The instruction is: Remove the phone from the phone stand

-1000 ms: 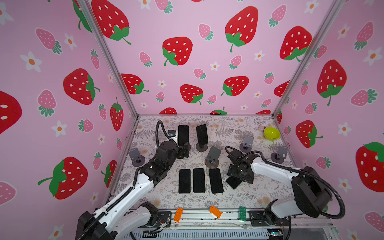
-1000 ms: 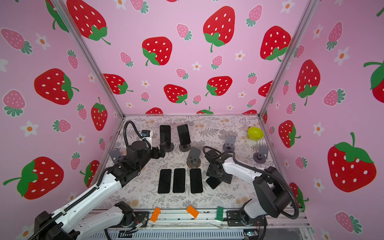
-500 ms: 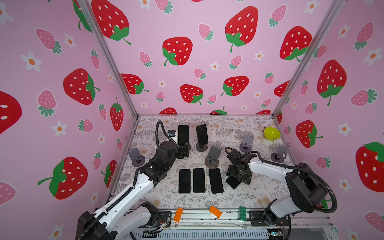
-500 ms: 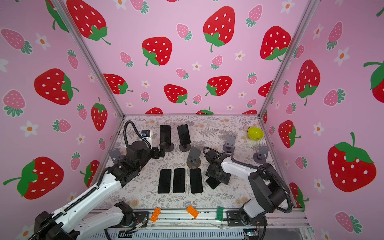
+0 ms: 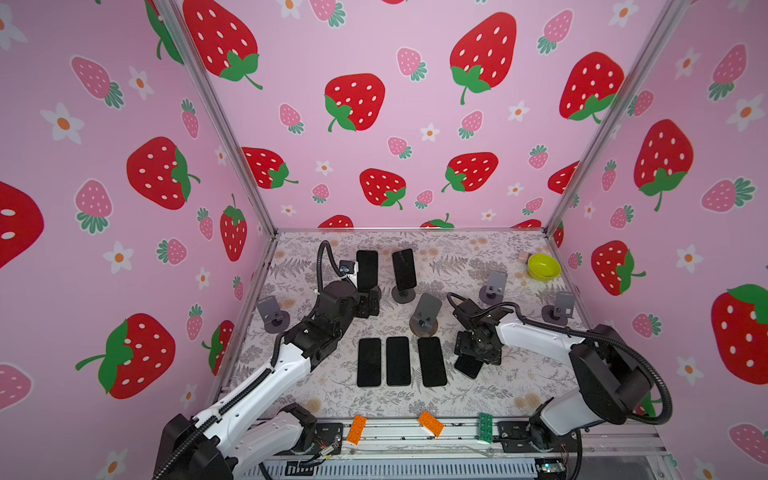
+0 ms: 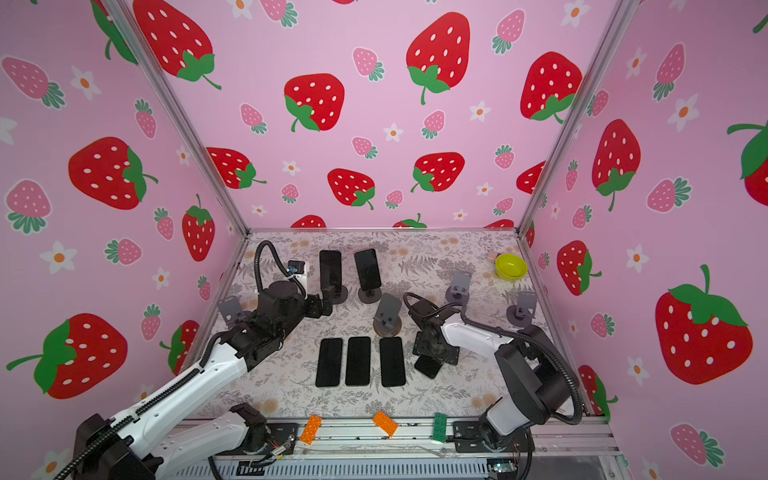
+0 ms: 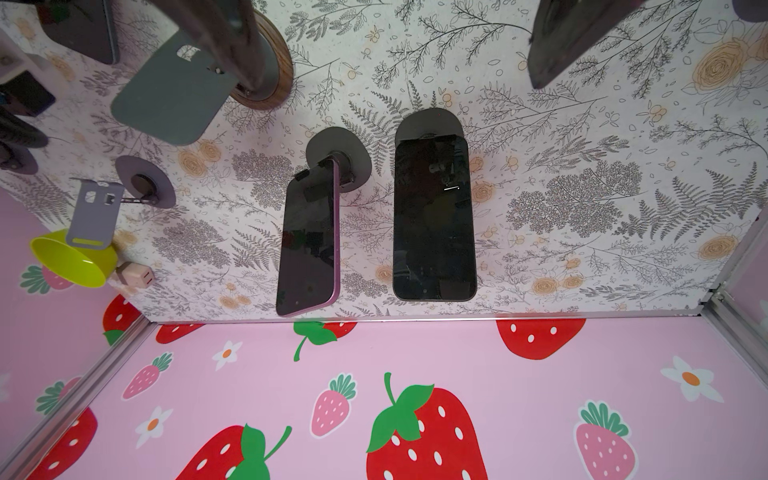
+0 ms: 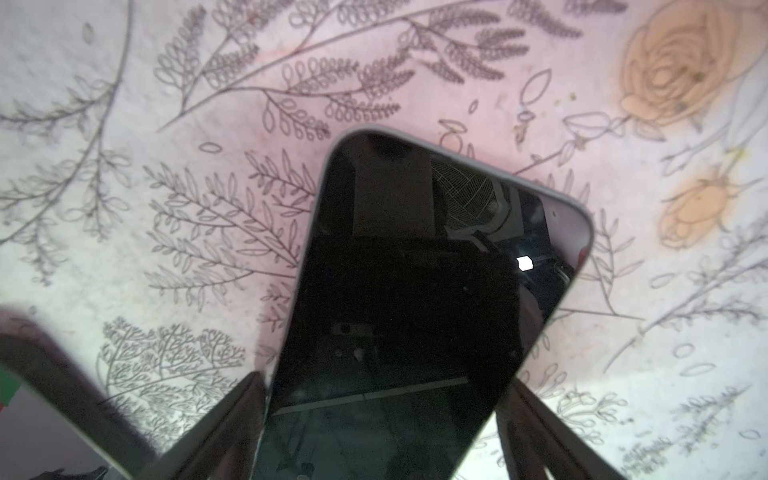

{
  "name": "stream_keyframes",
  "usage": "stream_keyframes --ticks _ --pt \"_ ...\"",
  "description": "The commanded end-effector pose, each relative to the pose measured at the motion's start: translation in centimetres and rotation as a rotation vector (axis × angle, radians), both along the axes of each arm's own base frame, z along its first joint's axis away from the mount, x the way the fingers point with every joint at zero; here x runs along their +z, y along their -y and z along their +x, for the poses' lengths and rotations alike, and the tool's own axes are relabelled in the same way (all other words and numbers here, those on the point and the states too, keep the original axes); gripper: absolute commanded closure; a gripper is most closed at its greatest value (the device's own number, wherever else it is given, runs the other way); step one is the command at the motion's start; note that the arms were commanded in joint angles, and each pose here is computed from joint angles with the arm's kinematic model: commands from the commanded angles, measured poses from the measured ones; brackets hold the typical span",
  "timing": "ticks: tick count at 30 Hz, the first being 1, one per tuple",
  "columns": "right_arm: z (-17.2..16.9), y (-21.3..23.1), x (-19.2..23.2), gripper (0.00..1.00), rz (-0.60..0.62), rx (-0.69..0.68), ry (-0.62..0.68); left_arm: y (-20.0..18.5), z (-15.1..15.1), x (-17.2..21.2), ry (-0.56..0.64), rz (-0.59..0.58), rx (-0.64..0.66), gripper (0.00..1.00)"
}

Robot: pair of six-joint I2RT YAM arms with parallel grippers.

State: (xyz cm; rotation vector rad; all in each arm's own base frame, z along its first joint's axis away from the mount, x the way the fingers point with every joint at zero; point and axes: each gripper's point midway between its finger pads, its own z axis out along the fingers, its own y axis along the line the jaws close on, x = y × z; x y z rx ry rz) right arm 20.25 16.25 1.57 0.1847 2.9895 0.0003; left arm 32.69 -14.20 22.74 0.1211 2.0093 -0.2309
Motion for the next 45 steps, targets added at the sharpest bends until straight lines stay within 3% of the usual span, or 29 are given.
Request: stream_keyframes --ticks 1,10,23,38,45 --pt "-1.4 0.6 -0.4 0.13 -0.053 0.107 -0.025 0.0 0.4 0.7 0.020 -0.004 0.007 0.01" --pt "-3.1 -0.6 0.2 0.13 -0.119 0.306 0.016 -0.3 1.6 2.7 0.078 -0.039 0.064 0.01" --pt "-3.3 -1.9 0.6 0.15 -0.087 0.576 0.087 -0.3 1.8 2.6 0.094 -0.059 0.070 0.00" --pt "-3.7 -3.5 1.3 0.09 0.016 0.621 0.116 -0.7 2.2 3.1 0.093 -0.064 0.111 0.00" --pt "-0.1 -3.3 6.8 0.06 -0.007 0.508 0.349 -0.8 2.4 5.0 0.076 -0.103 0.142 0.00"
